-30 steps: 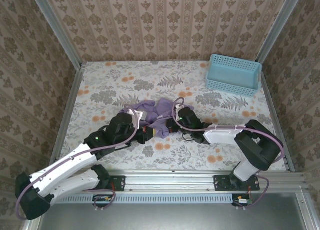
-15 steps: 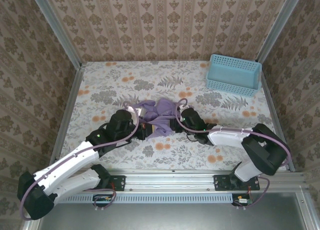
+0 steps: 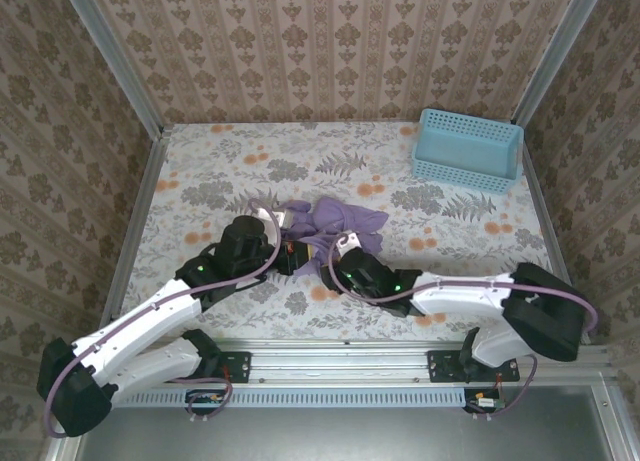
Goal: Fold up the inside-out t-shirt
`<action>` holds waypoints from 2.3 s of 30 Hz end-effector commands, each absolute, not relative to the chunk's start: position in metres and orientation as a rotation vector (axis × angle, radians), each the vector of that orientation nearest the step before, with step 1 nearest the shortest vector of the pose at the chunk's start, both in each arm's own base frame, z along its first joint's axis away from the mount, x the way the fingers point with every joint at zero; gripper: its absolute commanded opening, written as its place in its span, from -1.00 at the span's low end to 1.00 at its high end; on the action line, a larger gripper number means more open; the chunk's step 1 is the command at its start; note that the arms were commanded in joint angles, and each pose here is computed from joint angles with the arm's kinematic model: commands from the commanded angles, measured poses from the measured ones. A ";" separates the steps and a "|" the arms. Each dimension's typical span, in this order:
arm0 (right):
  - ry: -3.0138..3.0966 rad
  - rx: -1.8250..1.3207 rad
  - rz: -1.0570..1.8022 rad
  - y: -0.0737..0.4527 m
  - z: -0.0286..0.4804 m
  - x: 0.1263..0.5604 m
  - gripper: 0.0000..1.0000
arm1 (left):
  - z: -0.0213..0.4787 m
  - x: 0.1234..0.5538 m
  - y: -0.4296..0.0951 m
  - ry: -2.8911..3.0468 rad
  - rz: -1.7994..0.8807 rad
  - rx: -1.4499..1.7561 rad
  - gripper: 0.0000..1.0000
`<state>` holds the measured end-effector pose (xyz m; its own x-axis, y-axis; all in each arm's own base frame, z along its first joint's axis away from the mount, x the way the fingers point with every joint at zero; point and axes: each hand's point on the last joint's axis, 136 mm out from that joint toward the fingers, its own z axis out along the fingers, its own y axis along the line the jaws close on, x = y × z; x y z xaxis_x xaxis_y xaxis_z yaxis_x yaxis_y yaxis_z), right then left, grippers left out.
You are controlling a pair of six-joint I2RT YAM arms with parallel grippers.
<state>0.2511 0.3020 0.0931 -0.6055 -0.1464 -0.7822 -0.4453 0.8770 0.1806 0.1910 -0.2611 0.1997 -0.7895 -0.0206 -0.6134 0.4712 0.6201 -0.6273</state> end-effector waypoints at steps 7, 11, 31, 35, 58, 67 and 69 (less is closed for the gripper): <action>2.157 -0.358 0.499 0.292 0.107 0.263 -0.99 | 0.217 0.201 -0.243 2.238 -1.010 0.317 -1.00; 2.106 -0.390 0.730 0.291 0.118 0.247 -1.00 | 0.203 0.215 -0.223 2.290 -0.920 0.228 -1.00; 2.131 -0.258 0.995 0.279 0.098 0.233 -1.00 | 0.137 0.216 -0.196 2.517 -0.392 0.287 -0.36; 2.136 -0.268 1.035 0.285 0.100 0.231 -1.00 | 0.165 0.197 -0.219 2.363 -0.383 0.472 -0.25; 2.378 -0.104 0.478 0.209 0.033 0.214 -0.40 | 0.098 0.227 -0.286 2.489 -0.460 0.531 -0.07; 2.349 -0.219 0.357 0.219 0.081 0.196 -0.17 | 0.113 0.207 -0.279 2.443 -0.510 0.504 0.05; 2.326 -0.248 0.403 0.231 0.100 0.192 -0.22 | 0.116 0.205 -0.272 2.430 -0.534 0.467 0.07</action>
<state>0.1927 0.2348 0.0789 -0.7229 -0.0417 -0.6897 -0.3003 0.9179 0.2593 0.2069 -0.2795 0.1094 -0.7521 0.2603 -0.6054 0.4757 0.8502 -0.2255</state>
